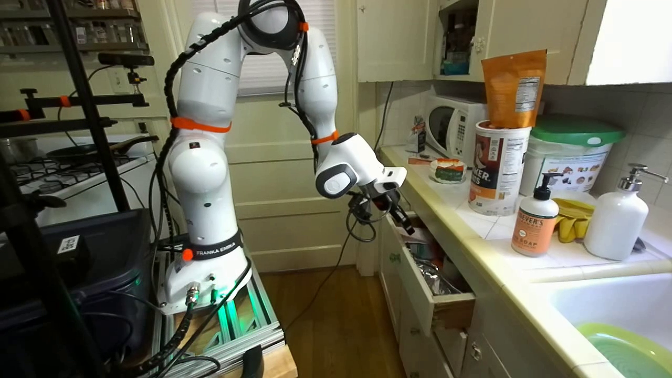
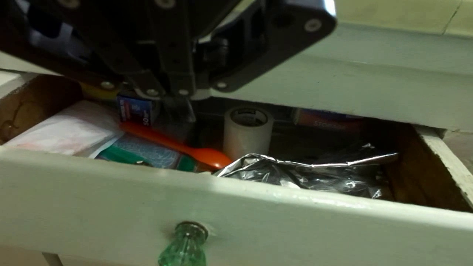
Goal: Open the top cabinet drawer
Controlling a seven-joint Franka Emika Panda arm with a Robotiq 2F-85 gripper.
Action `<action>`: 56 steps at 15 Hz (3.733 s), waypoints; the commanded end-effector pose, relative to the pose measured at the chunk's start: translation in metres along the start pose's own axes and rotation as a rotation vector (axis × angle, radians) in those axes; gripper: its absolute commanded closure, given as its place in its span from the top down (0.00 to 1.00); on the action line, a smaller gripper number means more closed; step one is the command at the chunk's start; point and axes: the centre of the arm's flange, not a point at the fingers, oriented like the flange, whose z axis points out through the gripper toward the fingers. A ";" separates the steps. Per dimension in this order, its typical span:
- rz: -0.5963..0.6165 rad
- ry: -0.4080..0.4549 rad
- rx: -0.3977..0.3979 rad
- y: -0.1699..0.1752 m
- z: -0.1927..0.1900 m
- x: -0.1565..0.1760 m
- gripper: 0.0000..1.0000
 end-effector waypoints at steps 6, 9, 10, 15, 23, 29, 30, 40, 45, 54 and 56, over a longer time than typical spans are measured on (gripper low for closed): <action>-0.007 -0.119 -0.086 0.004 0.044 0.026 0.00; -0.002 -0.217 -0.102 0.009 0.055 0.021 0.00; 0.000 -0.253 -0.107 0.011 0.059 0.019 0.00; -0.002 -0.326 -0.082 0.013 0.066 0.020 0.00; -0.010 -0.561 -0.003 0.016 0.074 0.020 0.00; -0.084 -0.680 0.044 0.022 0.069 -0.007 0.00; -0.094 -0.691 0.051 0.023 0.067 -0.014 0.00; -0.114 -0.742 0.112 0.020 0.040 -0.058 0.00; -0.129 -0.759 0.127 0.019 0.031 -0.068 0.00; -0.157 -0.790 0.134 0.017 0.019 -0.085 0.00; -0.163 -0.794 0.134 0.017 0.016 -0.088 0.00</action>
